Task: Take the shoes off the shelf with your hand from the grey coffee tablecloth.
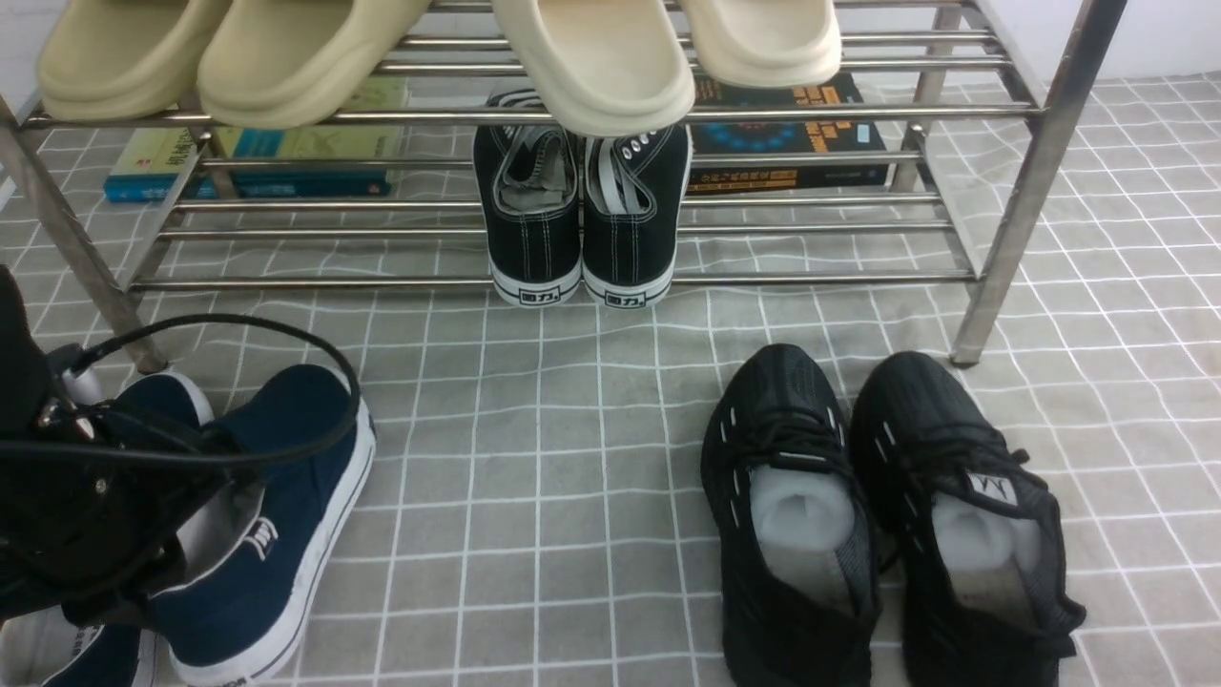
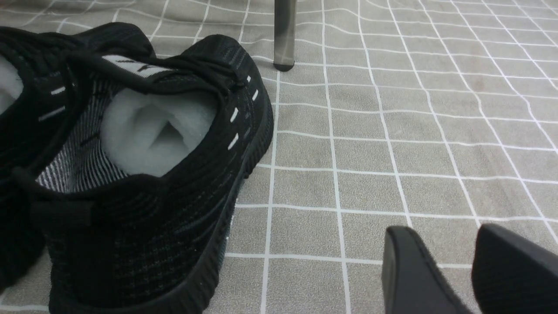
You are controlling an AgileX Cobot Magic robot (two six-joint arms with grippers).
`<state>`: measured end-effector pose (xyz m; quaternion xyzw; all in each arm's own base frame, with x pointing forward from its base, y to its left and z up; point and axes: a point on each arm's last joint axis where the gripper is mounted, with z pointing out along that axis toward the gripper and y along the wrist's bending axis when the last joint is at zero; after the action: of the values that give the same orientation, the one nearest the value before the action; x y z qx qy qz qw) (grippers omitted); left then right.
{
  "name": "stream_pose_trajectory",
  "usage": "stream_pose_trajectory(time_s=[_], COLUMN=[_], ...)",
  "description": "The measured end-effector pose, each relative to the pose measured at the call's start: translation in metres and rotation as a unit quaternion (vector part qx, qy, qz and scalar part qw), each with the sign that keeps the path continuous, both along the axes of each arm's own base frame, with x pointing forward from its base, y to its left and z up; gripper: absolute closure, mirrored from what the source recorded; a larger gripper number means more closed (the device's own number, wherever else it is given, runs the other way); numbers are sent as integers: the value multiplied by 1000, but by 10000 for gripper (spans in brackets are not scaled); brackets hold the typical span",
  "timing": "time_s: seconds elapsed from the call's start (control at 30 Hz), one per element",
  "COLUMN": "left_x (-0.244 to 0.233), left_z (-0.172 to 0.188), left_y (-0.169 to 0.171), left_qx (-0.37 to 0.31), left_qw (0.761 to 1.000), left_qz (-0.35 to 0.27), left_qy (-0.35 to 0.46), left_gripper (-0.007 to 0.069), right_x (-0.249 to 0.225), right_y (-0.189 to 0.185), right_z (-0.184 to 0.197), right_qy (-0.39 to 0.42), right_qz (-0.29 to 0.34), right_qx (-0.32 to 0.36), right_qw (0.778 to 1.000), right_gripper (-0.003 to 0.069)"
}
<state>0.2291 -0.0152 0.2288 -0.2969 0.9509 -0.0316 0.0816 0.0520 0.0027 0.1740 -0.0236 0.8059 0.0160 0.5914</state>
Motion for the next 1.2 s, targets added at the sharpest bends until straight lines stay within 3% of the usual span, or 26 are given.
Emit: stream_pose_trajectory(time_s=[0.17, 0.27, 0.4, 0.53, 0.7, 0.8, 0.87, 1.03, 1.2], left_x=[0, 0, -3, -15, -60, -94, -113, -163, -187], left_z=[0, 3, 28, 57, 89, 98, 97, 74, 51], left_y=[2, 3, 4, 5, 8, 7, 6, -3, -1], left_qx=[12, 20, 26, 33, 52, 54, 47, 9, 22], left_qw=[1000, 1000, 998, 994, 985, 973, 965, 931, 887], left_qz=[-7, -18, -41, -67, -134, -174, -193, -224, -204], left_qy=[-2, -5, -41, -75, -93, -142, -171, -289, -413], left_gripper=[527, 461, 361, 344, 475, 588, 616, 624, 624], right_x=[0, 0, 0, 0, 0, 0, 0, 0, 0], right_y=[0, 0, 0, 0, 0, 0, 0, 0, 0], right_z=[0, 0, 0, 0, 0, 0, 0, 0, 0], right_qy=[0, 0, 0, 0, 0, 0, 0, 0, 0], right_qz=[0, 0, 0, 0, 0, 0, 0, 0, 0], right_qx=[0, 0, 0, 0, 0, 0, 0, 0, 0], right_qw=[1000, 1000, 1000, 1000, 1000, 1000, 1000, 1000, 1000], right_gripper=[420, 420, 420, 420, 420, 420, 420, 420, 420])
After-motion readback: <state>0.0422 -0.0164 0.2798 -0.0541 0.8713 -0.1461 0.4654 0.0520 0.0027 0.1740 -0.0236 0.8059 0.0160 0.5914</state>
